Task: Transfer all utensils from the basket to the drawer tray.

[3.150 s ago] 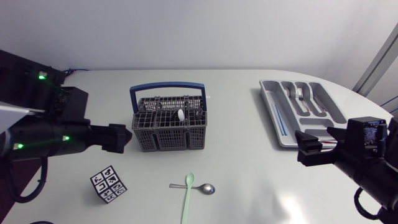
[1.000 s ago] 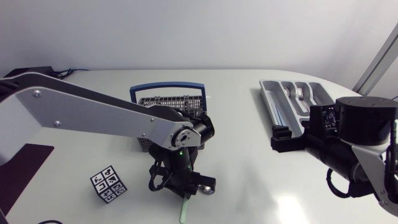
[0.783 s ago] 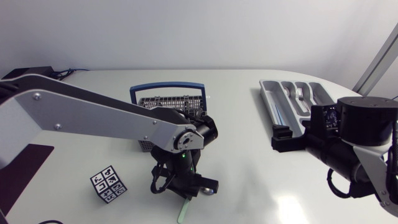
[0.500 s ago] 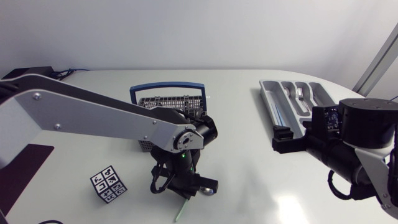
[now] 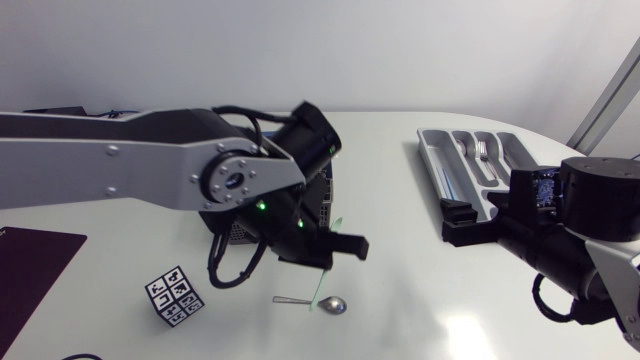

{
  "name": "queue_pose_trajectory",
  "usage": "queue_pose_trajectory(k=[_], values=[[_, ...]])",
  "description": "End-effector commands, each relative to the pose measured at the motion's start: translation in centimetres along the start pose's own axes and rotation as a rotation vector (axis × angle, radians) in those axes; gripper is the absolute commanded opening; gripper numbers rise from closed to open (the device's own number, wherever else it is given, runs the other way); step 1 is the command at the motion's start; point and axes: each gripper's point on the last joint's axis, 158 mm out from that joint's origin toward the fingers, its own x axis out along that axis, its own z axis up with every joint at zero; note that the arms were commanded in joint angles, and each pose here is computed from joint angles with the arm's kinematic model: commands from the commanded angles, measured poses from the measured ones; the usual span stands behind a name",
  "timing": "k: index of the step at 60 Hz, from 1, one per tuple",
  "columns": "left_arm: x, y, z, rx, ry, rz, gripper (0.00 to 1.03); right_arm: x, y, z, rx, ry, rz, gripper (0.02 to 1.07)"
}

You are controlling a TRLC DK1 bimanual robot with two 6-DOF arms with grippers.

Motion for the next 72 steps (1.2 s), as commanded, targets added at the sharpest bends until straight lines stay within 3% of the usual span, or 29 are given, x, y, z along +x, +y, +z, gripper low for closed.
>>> queue_pose_trajectory(k=[1, 13, 24, 37, 42, 50, 72], values=[[-2.9, -2.1, 2.9, -0.033, -0.115, -0.096, 0.04, -0.4, -0.1, 0.6, 0.045, 0.001, 0.018, 1.03], [-4.0, -3.4, 6.2, -0.091, -0.264, -0.23, 0.07, -1.8, 0.5, 1.7, 0.161, 0.06, 0.157, 1.03], [-6.1, -5.4, 8.5, -0.107, -0.467, -0.413, 0.08, -2.8, 2.3, 2.5, 0.114, 0.118, 0.259, 1.03], [-6.9, -6.5, 9.0, -0.07, -0.526, -0.461, 0.08, -3.8, 6.5, 2.2, -0.03, 0.176, 0.49, 1.03], [-7.1, -6.9, 9.2, -0.06, -0.543, -0.474, 0.08, -4.1, 7.7, 1.6, -0.145, 0.182, 0.563, 1.03], [-6.9, -7.2, 9.4, -0.053, -0.546, -0.482, 0.08, -4.4, 9.0, 2.3, -0.163, 0.169, 0.616, 1.03], [-5.7, -8.2, 9.8, -0.047, -0.536, -0.488, 0.08, -3.8, 13.0, 3.3, -0.173, 0.212, 0.712, 0.86]])
